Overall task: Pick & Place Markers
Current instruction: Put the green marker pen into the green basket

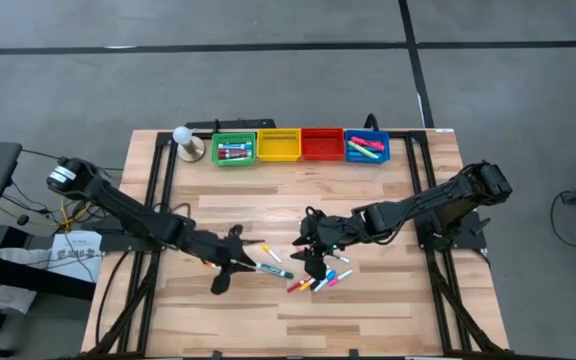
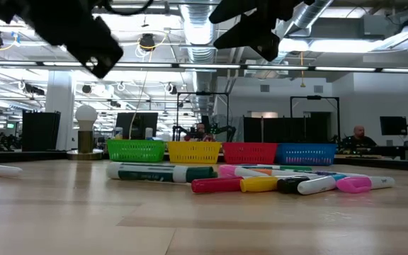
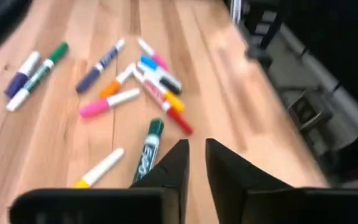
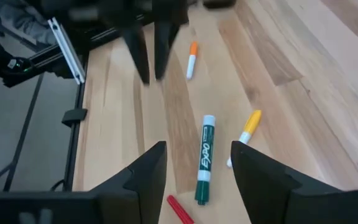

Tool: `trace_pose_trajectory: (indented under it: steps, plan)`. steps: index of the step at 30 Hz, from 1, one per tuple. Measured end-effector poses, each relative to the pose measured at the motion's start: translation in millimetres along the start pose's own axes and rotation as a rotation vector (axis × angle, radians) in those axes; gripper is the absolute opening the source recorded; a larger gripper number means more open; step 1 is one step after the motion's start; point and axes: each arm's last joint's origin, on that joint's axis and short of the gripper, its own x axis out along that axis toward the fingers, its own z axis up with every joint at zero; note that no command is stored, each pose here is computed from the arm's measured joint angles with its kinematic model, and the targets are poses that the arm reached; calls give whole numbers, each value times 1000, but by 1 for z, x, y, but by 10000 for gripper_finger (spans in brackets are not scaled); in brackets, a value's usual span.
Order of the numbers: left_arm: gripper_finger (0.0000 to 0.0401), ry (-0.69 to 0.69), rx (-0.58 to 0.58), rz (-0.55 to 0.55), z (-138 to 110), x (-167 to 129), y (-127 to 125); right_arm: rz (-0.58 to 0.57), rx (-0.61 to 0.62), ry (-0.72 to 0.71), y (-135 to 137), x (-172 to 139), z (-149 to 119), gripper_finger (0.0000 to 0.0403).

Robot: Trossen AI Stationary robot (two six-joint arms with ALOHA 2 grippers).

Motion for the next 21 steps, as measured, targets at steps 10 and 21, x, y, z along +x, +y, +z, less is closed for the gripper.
trace_pose_trajectory:
  steps: [10,21]
  plan:
    - [110,81,96,95,-36,49,-1,2,-15,1,0,0,0,147]
    - [109,174,116,297,-66,72,16,10,-24,16,5,-1,-4,148]
